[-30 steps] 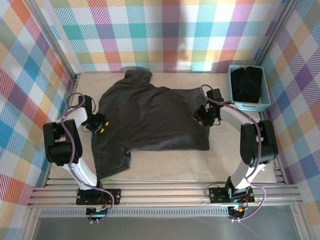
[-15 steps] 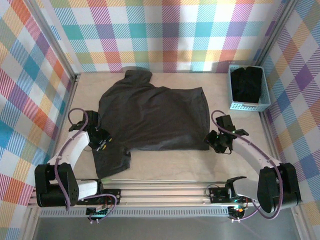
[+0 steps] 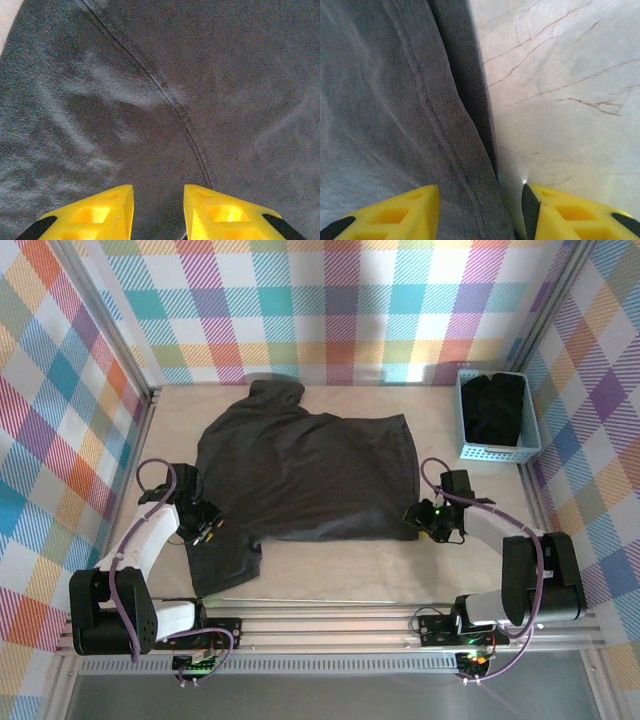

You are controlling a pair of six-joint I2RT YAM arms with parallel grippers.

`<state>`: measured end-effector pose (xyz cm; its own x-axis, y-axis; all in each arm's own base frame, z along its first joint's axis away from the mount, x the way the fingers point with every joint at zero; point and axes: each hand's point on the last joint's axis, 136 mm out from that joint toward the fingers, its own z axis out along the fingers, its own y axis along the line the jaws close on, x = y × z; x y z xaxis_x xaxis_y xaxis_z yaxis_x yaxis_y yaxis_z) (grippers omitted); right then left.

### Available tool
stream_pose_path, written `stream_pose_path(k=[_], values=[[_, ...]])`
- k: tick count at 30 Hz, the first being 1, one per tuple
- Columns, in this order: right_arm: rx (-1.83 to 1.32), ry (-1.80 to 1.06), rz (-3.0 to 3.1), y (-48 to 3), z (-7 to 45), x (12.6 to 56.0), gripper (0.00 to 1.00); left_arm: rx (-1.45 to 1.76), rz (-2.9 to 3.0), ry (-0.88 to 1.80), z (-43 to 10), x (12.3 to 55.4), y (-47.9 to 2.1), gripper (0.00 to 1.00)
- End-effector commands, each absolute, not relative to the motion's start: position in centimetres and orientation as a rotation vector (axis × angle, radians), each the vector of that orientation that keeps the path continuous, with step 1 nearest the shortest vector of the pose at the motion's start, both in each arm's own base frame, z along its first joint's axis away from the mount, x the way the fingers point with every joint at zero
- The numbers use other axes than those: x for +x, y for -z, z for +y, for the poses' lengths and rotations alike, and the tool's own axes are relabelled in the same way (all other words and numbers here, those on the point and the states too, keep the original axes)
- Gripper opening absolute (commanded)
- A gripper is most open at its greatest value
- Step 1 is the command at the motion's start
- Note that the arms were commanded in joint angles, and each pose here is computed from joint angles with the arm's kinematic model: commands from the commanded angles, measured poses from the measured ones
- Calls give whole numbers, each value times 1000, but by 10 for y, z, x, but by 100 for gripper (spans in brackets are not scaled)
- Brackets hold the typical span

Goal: Fold and stack the t-shirts

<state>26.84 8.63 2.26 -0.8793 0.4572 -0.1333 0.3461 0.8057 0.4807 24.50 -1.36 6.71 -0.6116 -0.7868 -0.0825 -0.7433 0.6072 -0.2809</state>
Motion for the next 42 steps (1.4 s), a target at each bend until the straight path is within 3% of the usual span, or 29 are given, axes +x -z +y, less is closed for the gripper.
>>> stream_pose_path(k=[1,5,15,22,42], values=[[563,-746,2718,-33,96,283,40,-1250,2621,334,-14,245,-76,31],[560,-745,2717,-36,95,282,32,-1244,2620,335,-14,246,-77,30],[578,-723,2721,-41,92,279,24,-1235,2623,334,-14,247,-77,30],[577,-644,2711,-47,83,281,3,-1233,2623,324,-13,248,-76,29],[645,-631,2694,-96,81,289,0,-1229,2616,317,-12,253,-78,29]])
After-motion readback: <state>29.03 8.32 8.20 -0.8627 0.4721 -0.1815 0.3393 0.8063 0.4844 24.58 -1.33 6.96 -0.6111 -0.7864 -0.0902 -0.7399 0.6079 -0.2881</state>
